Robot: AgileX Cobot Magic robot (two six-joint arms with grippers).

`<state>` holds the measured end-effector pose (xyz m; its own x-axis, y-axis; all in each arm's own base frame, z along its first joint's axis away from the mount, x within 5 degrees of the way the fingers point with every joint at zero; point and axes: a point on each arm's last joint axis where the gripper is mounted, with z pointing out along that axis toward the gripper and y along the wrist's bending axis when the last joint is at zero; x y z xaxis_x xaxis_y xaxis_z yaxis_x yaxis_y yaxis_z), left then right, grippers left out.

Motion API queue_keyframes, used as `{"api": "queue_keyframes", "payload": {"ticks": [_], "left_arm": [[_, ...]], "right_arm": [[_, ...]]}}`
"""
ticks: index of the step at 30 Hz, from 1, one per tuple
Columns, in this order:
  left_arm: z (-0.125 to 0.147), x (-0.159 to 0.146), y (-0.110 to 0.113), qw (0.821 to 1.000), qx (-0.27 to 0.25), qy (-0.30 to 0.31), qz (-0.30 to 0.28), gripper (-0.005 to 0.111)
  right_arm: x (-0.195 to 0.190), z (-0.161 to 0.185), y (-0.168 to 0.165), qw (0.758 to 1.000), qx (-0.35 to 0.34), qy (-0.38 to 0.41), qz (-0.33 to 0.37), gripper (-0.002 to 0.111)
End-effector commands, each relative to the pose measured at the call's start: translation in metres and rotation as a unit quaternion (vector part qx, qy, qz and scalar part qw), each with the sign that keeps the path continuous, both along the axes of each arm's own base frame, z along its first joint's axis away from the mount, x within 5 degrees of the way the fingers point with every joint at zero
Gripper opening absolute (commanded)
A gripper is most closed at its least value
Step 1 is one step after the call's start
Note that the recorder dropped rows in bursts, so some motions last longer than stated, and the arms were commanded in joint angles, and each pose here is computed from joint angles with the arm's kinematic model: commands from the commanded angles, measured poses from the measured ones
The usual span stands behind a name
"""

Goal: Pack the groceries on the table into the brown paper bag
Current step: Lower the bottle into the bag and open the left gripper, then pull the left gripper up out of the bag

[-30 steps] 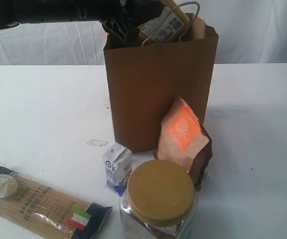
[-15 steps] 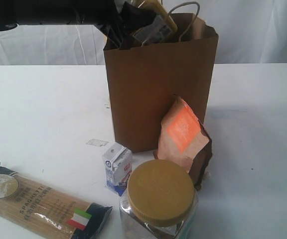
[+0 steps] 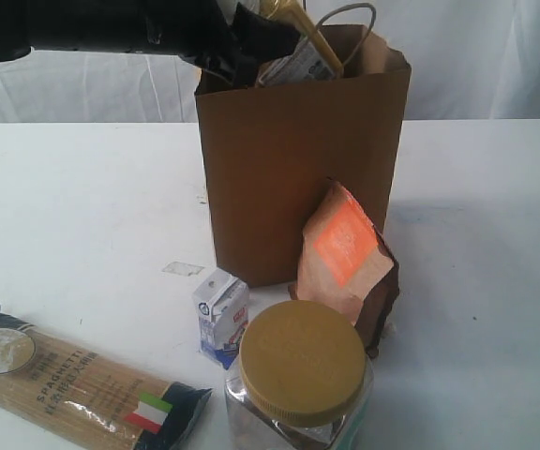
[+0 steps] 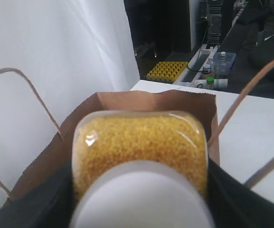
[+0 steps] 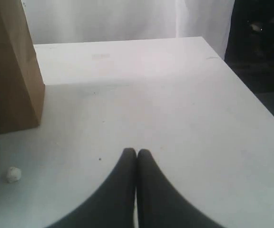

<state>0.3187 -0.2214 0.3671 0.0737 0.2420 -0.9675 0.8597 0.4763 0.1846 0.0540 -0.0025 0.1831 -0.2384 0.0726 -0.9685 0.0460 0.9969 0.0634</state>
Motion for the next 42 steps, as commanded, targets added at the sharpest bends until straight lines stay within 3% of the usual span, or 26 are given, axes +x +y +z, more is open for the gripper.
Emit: {"api": "queue_keyframes", "payload": {"ticks": [1,13,20,24,35,42], "left_arm": [[0.016,-0.006,0.001,0.999,-0.043,0.017,0.001,0.051],[0.015,-0.003,0.003,0.999,-0.042,0.015,0.018,0.051],[0.012,-0.004,0.002,1.000,-0.023,0.008,0.008,0.051],[0.004,-0.005,-0.003,1.000,0.000,0.007,-0.025,0.052],[-0.001,-0.007,-0.005,0.999,0.006,0.013,-0.046,0.084],[-0.002,-0.006,-0.006,0.999,0.002,0.025,-0.044,0.086]], "right_arm": [[0.000,0.001,0.000,1.000,0.001,-0.006,-0.001,0.000],[0.000,0.001,0.000,1.000,0.001,-0.006,-0.001,0.000],[0.000,0.001,0.000,1.000,0.001,-0.006,-0.001,0.000],[0.000,0.001,0.000,1.000,0.001,-0.006,-0.001,0.000],[0.000,0.001,0.000,1.000,0.001,-0.006,-0.001,0.000],[0.000,0.001,0.000,1.000,0.001,-0.006,-0.001,0.000]]}}
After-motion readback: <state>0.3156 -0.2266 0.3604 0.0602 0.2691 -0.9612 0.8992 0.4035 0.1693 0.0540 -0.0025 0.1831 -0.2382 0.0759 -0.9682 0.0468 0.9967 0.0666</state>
